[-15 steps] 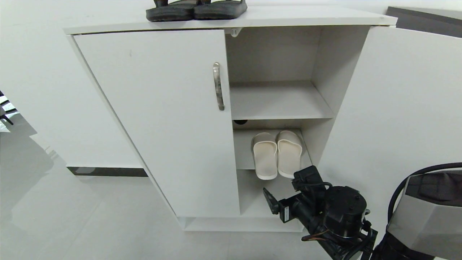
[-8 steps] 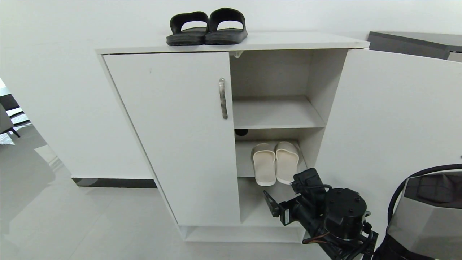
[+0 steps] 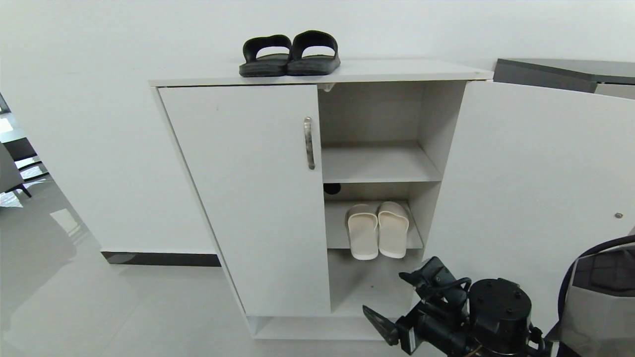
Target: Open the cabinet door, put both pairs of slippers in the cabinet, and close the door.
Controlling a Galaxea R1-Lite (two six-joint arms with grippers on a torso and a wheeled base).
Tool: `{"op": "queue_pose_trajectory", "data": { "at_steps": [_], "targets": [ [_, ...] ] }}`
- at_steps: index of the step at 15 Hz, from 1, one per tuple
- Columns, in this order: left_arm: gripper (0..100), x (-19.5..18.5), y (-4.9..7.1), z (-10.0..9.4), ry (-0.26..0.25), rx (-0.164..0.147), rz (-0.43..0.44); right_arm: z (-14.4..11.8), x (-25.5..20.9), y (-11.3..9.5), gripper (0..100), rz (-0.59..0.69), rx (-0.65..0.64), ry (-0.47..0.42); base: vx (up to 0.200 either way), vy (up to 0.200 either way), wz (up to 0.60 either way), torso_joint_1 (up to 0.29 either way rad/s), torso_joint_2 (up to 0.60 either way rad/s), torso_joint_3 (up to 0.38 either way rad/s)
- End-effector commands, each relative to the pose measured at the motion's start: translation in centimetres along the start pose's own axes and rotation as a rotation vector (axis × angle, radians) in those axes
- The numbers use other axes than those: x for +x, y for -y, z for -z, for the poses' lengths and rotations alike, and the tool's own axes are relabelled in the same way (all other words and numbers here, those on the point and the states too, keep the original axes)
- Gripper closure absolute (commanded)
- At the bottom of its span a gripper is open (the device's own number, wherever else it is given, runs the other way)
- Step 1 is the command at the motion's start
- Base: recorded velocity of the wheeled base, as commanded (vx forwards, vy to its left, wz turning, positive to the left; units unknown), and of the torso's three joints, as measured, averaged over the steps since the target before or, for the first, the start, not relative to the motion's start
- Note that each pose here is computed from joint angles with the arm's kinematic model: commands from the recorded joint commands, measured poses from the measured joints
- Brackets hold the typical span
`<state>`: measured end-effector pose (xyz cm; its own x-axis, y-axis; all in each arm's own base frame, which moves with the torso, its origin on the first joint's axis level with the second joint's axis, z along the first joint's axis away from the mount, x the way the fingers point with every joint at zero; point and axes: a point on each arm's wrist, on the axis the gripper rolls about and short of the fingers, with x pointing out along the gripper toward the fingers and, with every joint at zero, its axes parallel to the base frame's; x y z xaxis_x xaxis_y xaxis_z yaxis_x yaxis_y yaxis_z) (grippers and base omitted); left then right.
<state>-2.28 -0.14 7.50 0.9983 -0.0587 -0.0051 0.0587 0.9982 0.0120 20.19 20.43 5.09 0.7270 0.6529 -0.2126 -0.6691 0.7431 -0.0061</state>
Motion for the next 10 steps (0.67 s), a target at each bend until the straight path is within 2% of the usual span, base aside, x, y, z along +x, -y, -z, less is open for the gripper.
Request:
{"op": "queue_pose_trajectory", "data": {
  "at_steps": [1,3,4,10],
  "targets": [
    [100,0.0,0.0,0.0,-0.001,0.001,0.001,0.1,-0.7,0.1,0,0.0,-0.014,-0.012,0.0,0.0,0.0,0.0,0.0,0.0],
    [100,0.0,0.0,0.0,-0.001,0.0,0.001,0.4,-1.1,0.1,0,-0.01,-0.037,-0.034,0.0,0.0,0.0,0.0,0.0,0.0],
    [100,0.0,0.0,0.0,-0.001,0.0,0.0,0.6,-1.1,0.1,0,-0.011,-0.037,-0.04,0.0,0.0,-0.6,0.002,0.0,0.007],
    [100,0.0,0.0,0.0,-0.001,0.0,0.0,1.1,-0.9,0.1,0,-0.011,-0.04,-0.06,0.0,0.0,0.0,0.0,0.0,0.0]
  ]
}}
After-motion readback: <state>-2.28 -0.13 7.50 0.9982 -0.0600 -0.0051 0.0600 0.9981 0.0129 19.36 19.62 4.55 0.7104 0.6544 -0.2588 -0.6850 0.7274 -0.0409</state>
